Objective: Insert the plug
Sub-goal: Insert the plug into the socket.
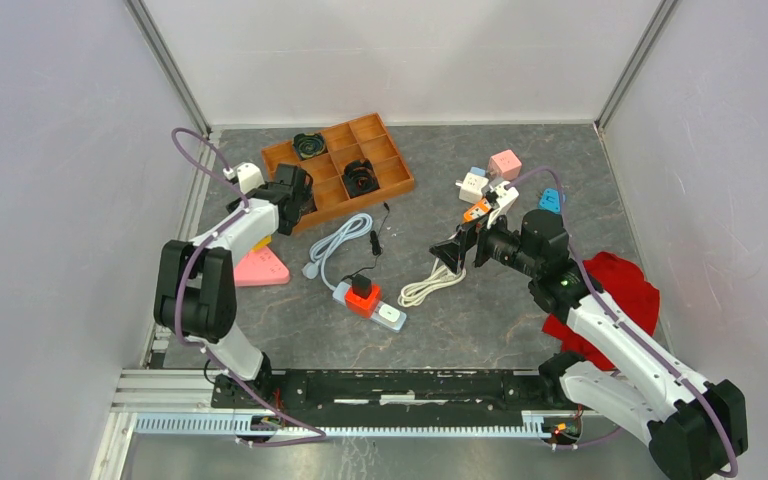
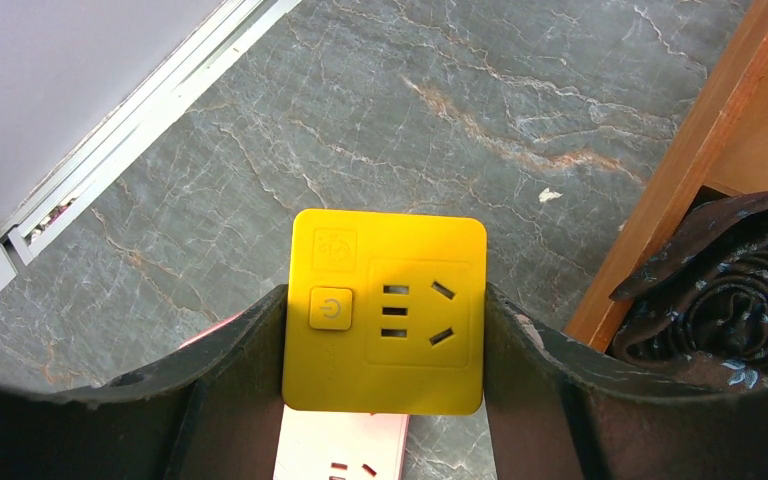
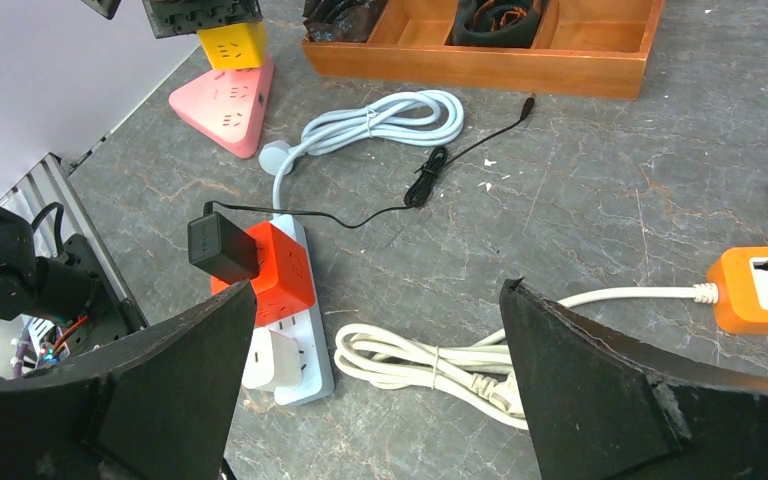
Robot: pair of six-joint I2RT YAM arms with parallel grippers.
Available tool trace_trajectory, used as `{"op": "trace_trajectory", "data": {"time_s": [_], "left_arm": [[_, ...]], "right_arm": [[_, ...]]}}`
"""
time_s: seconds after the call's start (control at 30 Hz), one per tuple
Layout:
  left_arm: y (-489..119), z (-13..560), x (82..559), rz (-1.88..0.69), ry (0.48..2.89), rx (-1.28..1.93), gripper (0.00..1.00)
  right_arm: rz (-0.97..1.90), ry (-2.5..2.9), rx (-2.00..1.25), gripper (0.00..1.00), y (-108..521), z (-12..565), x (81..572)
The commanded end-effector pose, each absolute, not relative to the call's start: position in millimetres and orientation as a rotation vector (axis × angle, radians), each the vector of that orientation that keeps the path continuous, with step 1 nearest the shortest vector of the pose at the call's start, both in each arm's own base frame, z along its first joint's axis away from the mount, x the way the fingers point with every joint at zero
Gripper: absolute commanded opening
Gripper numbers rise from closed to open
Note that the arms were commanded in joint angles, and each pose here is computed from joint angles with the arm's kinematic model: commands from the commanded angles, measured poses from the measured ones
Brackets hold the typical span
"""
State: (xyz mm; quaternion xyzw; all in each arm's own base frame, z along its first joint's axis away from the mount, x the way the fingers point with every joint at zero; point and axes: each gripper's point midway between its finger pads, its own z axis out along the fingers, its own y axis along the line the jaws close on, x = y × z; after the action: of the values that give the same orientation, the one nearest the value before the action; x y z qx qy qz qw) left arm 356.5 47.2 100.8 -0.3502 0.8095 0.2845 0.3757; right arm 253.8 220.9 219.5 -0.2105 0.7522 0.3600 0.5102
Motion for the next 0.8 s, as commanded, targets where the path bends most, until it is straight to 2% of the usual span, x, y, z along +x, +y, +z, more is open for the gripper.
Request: {"op": "trace_trajectory", "data": {"time_s": [0.0, 0.77], "left_arm": [[53.9, 96.3, 352.3, 0.774, 2.050, -0.904, 0.39], [43.1, 54.0, 330.7, 0.649, 2.198, -0.953, 0.39]], "right_arm": [[0.851, 1.762, -0.512, 0.98, 220.3, 232.0, 257.8], [0.849, 1.742, -0.506, 0.98, 216.3, 237.8, 252.5]]}}
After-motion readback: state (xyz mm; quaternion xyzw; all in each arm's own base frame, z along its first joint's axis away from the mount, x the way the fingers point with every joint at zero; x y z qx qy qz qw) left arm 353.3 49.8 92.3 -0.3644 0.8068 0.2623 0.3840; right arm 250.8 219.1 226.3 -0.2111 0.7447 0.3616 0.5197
